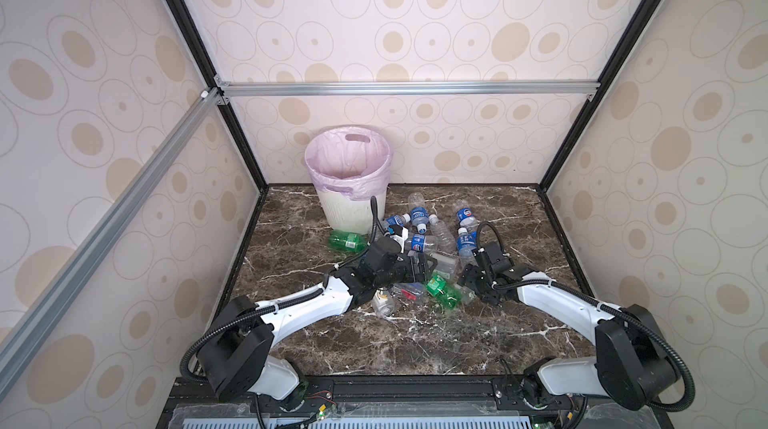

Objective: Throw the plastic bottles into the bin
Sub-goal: 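Close right gripper around the green-label bottle body, then lift the green-label bottle with right gripper toward the left gripper, then close left gripper on the white cap while right gripper holds the bottle, then lift the bottle with left gripper toward the bin while right gripper opens, then carry the bottle over the pink-lined bin with left gripper while right gripper rises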

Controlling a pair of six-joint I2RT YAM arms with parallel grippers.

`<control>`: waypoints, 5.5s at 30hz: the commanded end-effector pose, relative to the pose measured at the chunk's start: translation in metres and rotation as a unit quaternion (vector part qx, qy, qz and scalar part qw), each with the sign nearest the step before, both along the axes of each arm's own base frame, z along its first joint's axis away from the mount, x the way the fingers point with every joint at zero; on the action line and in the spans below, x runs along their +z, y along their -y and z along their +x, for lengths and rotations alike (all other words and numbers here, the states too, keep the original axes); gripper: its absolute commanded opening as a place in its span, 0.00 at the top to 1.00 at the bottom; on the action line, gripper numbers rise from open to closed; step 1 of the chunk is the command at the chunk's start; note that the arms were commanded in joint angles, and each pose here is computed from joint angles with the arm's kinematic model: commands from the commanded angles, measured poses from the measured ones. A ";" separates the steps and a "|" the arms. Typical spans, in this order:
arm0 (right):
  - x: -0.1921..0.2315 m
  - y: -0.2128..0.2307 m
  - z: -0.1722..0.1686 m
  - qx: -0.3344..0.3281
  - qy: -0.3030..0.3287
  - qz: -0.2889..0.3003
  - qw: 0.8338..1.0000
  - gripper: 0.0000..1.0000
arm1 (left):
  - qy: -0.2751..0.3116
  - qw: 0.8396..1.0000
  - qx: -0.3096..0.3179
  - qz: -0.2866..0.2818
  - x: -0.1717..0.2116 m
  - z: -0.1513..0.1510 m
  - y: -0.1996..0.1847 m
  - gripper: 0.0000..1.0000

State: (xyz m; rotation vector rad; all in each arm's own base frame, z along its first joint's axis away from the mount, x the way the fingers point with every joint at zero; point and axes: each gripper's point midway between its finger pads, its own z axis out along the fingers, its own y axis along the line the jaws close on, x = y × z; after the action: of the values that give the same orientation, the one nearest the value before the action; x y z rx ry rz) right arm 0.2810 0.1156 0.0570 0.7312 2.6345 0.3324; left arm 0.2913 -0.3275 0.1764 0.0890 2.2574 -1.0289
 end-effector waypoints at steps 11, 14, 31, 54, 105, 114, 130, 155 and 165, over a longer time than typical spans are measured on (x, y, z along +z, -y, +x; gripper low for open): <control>-0.008 0.000 -0.005 -0.004 -0.013 -0.021 1.000 0.07 | 0.006 1.000 0.007 -0.020 0.011 0.000 -0.005 0.01; -0.013 0.002 -0.007 -0.004 -0.019 -0.025 0.999 0.08 | 0.006 1.000 0.008 -0.019 0.011 0.001 -0.005 0.01; -0.006 0.032 -0.030 0.006 -0.026 -0.093 0.995 0.22 | 0.005 1.000 0.009 -0.023 0.010 -0.001 -0.006 0.01; 0.003 0.013 -0.035 0.087 -0.050 -0.071 0.992 0.43 | 0.009 1.000 0.019 -0.022 0.029 0.007 -0.012 0.01; 0.183 -0.186 0.001 0.443 0.306 0.071 0.840 0.43 | 0.019 0.986 0.003 -0.164 0.128 0.088 -0.030 0.46; 0.190 -0.184 0.000 0.439 0.314 0.070 0.839 0.21 | 0.036 0.989 0.043 -0.134 0.134 0.096 -0.044 0.60; 0.243 -0.159 0.018 0.383 0.376 0.013 0.844 0.00 | 0.141 0.979 0.128 -0.077 0.205 0.123 -0.094 0.60; 0.342 -0.207 0.078 0.362 0.451 0.014 0.816 0.00 | 0.409 0.836 0.357 0.081 0.428 0.167 -0.236 0.65; 0.308 -0.202 0.071 0.361 0.411 0.027 0.837 0.00 | 0.235 0.920 0.300 0.097 0.283 0.271 -0.223 0.23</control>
State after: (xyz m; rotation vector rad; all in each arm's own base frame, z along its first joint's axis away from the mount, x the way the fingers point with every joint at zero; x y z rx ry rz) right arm 0.3596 0.3237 0.3645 -0.4148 1.9232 0.7173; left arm 0.5511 -0.0903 0.4999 -0.2479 1.6007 -0.3354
